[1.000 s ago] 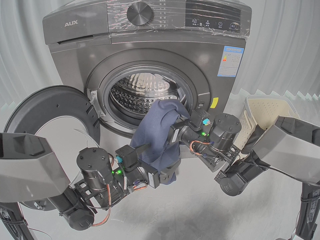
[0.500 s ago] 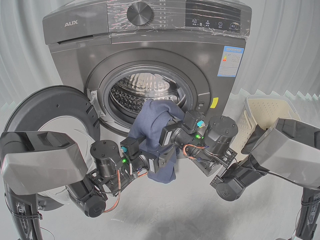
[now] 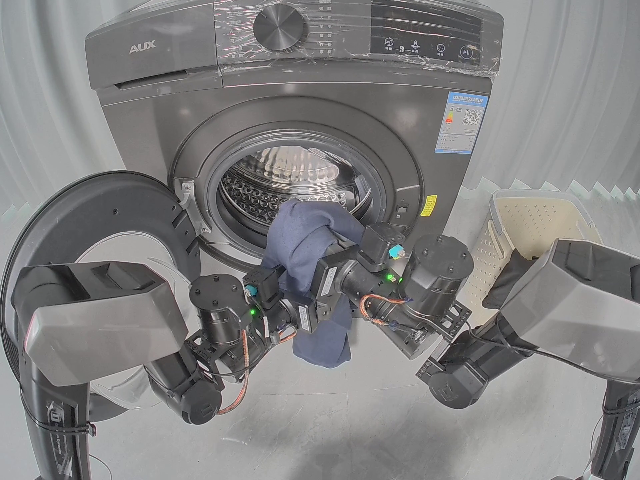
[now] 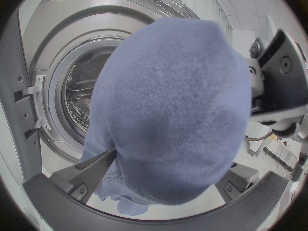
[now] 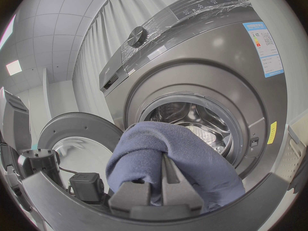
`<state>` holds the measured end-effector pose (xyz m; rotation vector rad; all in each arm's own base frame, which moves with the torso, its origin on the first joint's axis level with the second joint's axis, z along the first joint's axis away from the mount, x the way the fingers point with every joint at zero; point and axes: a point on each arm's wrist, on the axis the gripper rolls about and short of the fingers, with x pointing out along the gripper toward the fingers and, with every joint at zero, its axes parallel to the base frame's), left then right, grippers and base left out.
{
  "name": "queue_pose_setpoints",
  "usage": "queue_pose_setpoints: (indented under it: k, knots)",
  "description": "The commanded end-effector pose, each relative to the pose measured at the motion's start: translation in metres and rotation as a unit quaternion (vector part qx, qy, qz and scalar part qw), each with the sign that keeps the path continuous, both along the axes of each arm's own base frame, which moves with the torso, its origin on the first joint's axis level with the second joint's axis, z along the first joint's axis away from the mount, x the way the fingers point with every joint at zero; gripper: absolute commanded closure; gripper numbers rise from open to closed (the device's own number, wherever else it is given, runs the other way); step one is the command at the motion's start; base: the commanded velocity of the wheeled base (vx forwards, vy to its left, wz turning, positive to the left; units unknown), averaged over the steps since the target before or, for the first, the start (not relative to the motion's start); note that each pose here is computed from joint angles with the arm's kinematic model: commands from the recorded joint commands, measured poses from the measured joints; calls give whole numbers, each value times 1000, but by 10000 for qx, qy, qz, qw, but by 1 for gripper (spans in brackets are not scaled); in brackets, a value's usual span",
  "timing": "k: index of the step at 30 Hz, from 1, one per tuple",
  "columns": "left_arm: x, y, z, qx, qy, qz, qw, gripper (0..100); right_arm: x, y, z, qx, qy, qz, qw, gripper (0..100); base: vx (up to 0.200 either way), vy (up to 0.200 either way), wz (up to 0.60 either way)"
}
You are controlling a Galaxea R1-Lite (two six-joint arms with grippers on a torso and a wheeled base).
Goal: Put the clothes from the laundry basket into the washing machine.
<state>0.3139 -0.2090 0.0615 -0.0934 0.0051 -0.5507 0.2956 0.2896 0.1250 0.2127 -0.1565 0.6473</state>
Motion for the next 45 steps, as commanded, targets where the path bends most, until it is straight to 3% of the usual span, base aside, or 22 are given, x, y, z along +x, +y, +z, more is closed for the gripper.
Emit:
queue_pose_setpoints:
  k: [1, 2, 3, 12, 17, 24, 32, 33, 36, 38, 42, 43, 45]
  knots:
    - [6, -1, -6, 10, 14, 97, 10000, 0, -2, 1, 2, 30, -11, 33, 10000, 100, 0, 0, 0]
    - [6, -1, -6, 14, 20, 105, 9999, 0, -2, 0, 1, 25, 5, 27, 10000, 100, 0, 0, 0]
    - [6, -1, -6, 10, 14, 113, 9999, 100, -2, 0, 1, 25, 5, 27, 10000, 100, 0, 0, 0]
    - [12, 6, 6, -170, -122, 370, 9991, 100, -3, -12, -4, -10, 208, -230, 9995, 100, 0, 0, 0]
    - [9, 10, 27, -399, -309, 393, 9980, 100, -5, -27, -15, -220, 437, -363, 9981, 100, 0, 0, 0]
    - [2, 10, 39, -479, -394, 352, 9975, 100, -14, -32, -32, -467, 670, -330, 9961, 100, 0, 0, 0]
    - [-1, 11, 47, -578, -461, 384, 9965, 100, -18, -29, -27, -366, 584, -211, 9974, 100, 0, 0, 0]
    - [-2, 11, 49, -583, -467, 384, 9965, 100, -18, -29, -28, -365, 594, -210, 9973, 0, 0, 0, 0]
    - [-5, 14, 57, -646, -536, 357, 9958, 100, -24, -35, -29, -428, 678, -209, 9966, 0, 0, 0, 0]
    - [-14, 19, 68, -695, -612, 317, 9952, 100, -38, -47, -32, -663, 807, -152, 9944, 0, 0, 0, 0]
    - [-35, 29, 78, -664, -601, 212, 9958, 100, -74, -71, -29, -1111, 813, 382, 9897, 0, 0, 0, 0]
    - [-35, 29, 78, -664, -601, 212, 9958, 100, -74, -71, -29, -1111, 813, 382, 9897, 0, 0, 0, 0]
    - [-50, 33, 80, -617, -538, 69, 9966, 100, -95, -86, -33, -1347, 954, 552, 9847, 0, 0, 0, 0]
